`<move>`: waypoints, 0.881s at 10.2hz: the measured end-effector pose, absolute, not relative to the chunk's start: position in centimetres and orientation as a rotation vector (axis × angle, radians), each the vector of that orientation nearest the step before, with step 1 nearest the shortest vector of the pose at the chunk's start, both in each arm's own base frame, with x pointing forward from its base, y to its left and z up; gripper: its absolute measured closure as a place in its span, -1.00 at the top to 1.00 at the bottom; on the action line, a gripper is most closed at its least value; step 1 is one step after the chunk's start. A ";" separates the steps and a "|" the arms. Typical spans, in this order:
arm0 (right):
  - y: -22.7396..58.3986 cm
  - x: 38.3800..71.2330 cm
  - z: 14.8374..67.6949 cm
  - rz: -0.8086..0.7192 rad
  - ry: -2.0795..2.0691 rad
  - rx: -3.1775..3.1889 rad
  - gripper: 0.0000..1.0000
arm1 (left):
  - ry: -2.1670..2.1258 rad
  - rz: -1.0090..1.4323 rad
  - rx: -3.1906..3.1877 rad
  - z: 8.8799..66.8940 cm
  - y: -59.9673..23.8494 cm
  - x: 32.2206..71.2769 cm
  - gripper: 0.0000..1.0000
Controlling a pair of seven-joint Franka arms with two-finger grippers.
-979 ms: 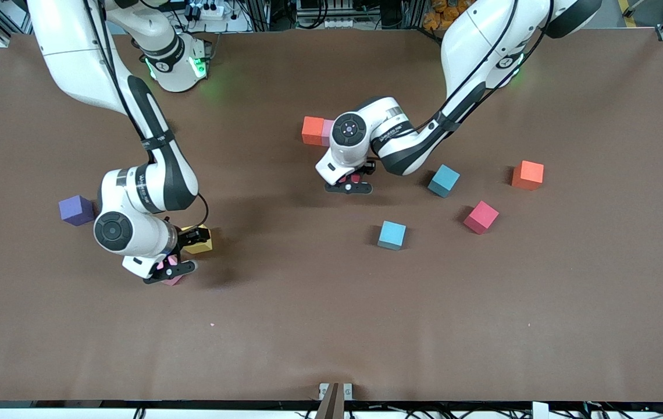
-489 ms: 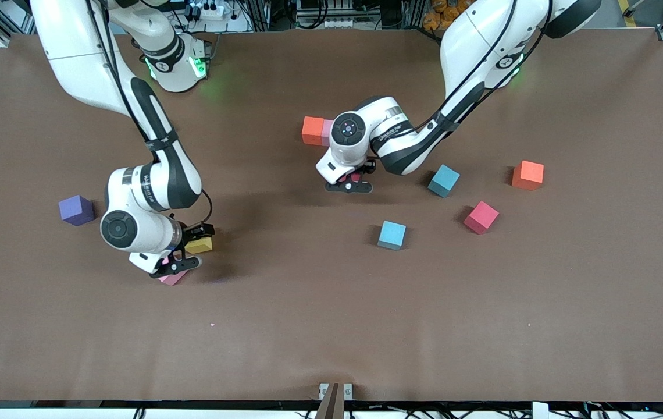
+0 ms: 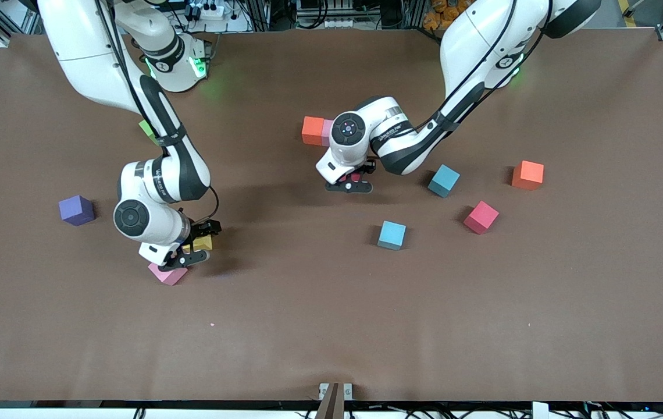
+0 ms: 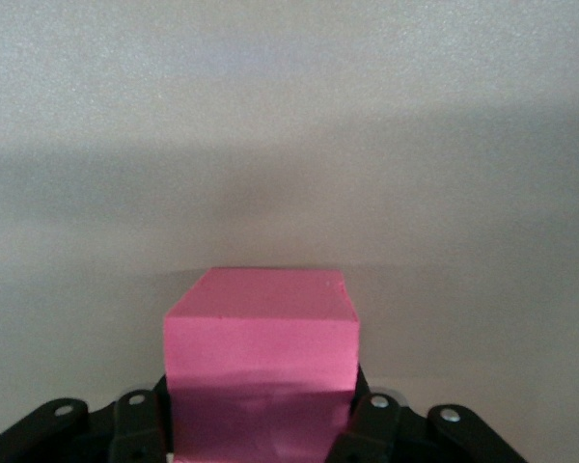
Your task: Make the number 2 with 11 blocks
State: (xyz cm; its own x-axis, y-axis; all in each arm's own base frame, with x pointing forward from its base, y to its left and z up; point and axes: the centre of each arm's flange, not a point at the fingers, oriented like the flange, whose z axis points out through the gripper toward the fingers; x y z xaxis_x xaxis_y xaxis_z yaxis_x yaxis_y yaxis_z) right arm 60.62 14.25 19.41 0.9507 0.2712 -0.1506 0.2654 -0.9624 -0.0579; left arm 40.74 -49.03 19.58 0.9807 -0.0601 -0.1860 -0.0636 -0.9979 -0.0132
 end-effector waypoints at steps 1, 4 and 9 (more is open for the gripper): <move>14.1 60.5 19.5 0.246 -0.420 -3.066 1.00 | 0.089 0.289 -3.109 19.6 -49.0 40.8 0.38; 13.8 60.4 19.4 0.248 -0.412 -3.068 0.89 | 0.007 0.247 -3.132 21.2 -49.1 42.1 1.00; 11.4 61.2 20.0 0.203 -0.348 -3.078 0.17 | -0.155 0.071 -3.158 31.3 -47.9 44.5 1.00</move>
State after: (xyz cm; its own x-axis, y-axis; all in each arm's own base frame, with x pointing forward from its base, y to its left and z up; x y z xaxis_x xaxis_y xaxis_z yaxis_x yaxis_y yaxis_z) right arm 61.22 11.35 19.98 0.9663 0.2248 -0.1257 0.2200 -0.9742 -0.0513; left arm 44.48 -47.90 31.26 0.9942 0.0974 -0.0458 0.0984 -0.9950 0.0190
